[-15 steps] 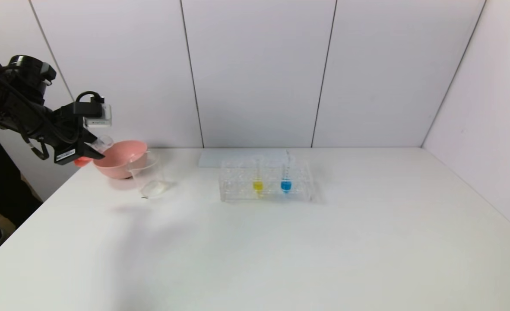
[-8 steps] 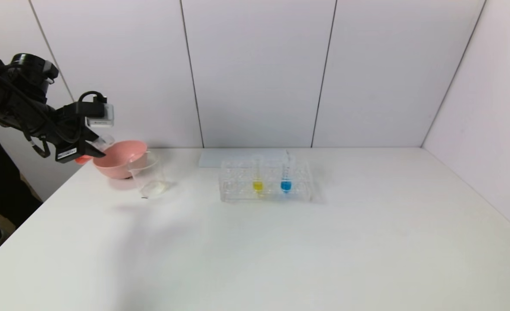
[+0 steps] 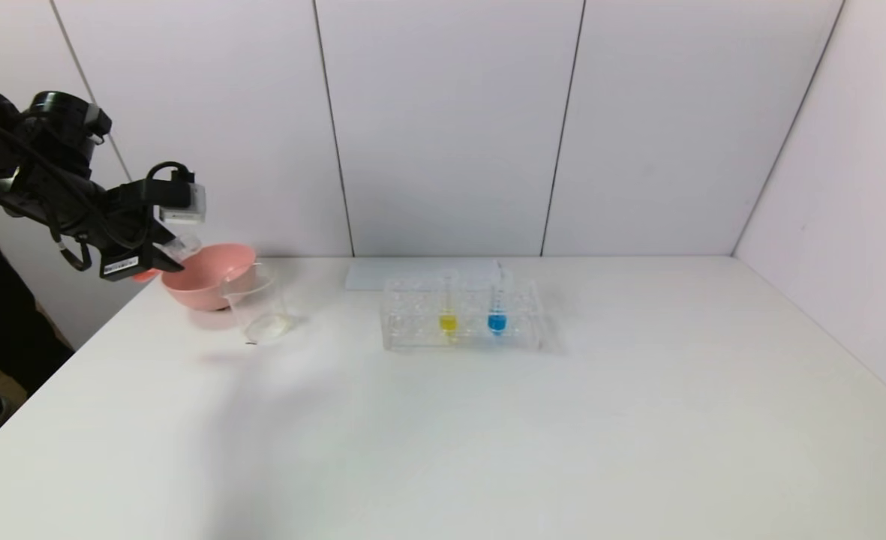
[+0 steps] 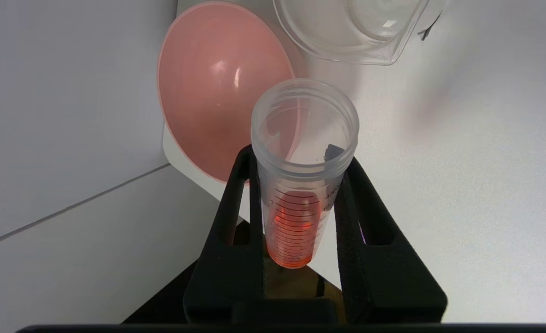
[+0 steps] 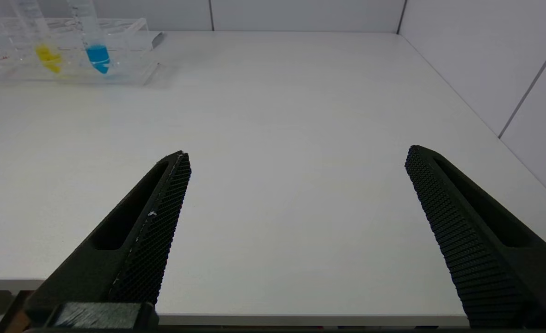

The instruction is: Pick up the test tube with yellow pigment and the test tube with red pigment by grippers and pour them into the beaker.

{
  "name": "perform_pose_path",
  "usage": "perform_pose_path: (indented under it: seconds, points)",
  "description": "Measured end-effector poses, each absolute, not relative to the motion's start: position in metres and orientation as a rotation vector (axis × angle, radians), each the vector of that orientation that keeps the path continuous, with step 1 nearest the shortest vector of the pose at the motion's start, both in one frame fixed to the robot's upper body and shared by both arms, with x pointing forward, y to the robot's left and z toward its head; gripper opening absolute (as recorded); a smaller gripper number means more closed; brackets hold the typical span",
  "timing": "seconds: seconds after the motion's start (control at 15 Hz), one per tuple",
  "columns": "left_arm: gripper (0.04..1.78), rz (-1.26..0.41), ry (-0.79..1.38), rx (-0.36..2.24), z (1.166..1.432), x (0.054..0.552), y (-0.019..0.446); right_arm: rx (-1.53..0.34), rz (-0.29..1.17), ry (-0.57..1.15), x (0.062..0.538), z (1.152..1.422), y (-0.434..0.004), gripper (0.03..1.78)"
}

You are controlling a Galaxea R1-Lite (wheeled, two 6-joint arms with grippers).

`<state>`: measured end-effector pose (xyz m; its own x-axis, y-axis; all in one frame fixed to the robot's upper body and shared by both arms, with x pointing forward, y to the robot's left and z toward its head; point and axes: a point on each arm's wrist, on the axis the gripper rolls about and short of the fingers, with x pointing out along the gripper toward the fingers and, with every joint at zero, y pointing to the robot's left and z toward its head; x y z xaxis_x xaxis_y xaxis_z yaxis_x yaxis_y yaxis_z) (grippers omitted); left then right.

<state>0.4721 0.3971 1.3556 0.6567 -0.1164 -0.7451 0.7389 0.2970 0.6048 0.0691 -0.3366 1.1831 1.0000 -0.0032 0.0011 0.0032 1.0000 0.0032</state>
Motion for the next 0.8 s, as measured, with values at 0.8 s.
perform_pose_path:
  seconds: [0.8]
  points:
    - [0.45, -0.582, 0.715, 1.253, 1.351, 0.481, 0.384, 0.003, -0.004, -0.001, 0.069, 1.183, -0.337, 1.70]
